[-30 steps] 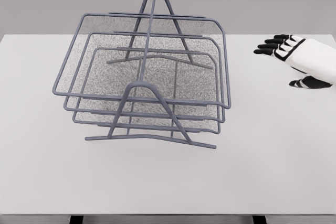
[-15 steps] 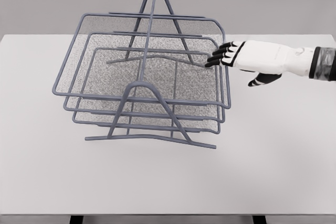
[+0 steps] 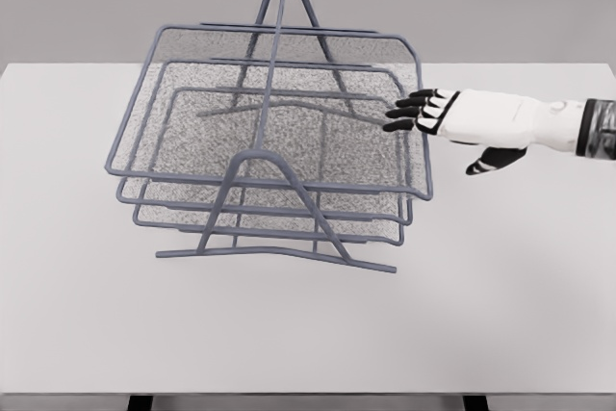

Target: Pull out the upper folder box with right arm

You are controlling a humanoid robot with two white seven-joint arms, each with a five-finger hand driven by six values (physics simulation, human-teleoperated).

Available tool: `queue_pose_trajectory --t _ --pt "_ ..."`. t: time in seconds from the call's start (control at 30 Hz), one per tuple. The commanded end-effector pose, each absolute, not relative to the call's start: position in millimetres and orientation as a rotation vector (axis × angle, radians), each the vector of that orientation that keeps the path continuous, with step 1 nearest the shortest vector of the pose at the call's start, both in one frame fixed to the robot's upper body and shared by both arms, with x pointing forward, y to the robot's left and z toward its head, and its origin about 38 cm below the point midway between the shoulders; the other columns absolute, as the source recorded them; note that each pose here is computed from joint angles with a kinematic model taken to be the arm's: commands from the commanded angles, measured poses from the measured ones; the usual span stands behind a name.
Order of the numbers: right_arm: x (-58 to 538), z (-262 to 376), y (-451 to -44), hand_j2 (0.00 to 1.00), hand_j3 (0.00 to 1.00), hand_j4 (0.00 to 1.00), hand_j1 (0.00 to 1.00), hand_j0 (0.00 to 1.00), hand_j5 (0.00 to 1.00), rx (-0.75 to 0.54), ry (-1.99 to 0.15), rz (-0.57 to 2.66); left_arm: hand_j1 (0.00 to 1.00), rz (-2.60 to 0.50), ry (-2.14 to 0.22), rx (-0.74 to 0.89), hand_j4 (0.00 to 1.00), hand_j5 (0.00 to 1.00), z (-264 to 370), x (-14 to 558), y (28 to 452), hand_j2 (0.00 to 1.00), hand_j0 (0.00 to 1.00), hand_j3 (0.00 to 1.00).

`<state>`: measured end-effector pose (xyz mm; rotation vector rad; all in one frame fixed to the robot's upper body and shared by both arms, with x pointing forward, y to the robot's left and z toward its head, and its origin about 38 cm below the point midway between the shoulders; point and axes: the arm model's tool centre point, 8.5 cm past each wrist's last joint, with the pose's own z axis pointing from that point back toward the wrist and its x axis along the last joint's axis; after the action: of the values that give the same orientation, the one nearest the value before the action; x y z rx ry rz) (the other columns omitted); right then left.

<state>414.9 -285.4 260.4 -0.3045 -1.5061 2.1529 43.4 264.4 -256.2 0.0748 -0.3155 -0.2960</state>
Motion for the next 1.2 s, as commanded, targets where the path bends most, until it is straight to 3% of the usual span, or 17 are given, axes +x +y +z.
queue_pose_trajectory --t 0.0,1.17 --pt "414 258 -295 1.00 1.00 1.00 1.00 1.00 1.00 -0.350 -1.439 2.208 1.00 -0.295 -0.316 0.075 1.00 1.00 -256 43 264 1.00 1.00 1.00" --pt "391 322 -385 1.00 1.00 1.00 1.00 1.00 1.00 -0.469 -1.338 2.091 1.00 -0.295 -0.316 0.075 1.00 1.00 -256 43 264 1.00 1.00 1.00"
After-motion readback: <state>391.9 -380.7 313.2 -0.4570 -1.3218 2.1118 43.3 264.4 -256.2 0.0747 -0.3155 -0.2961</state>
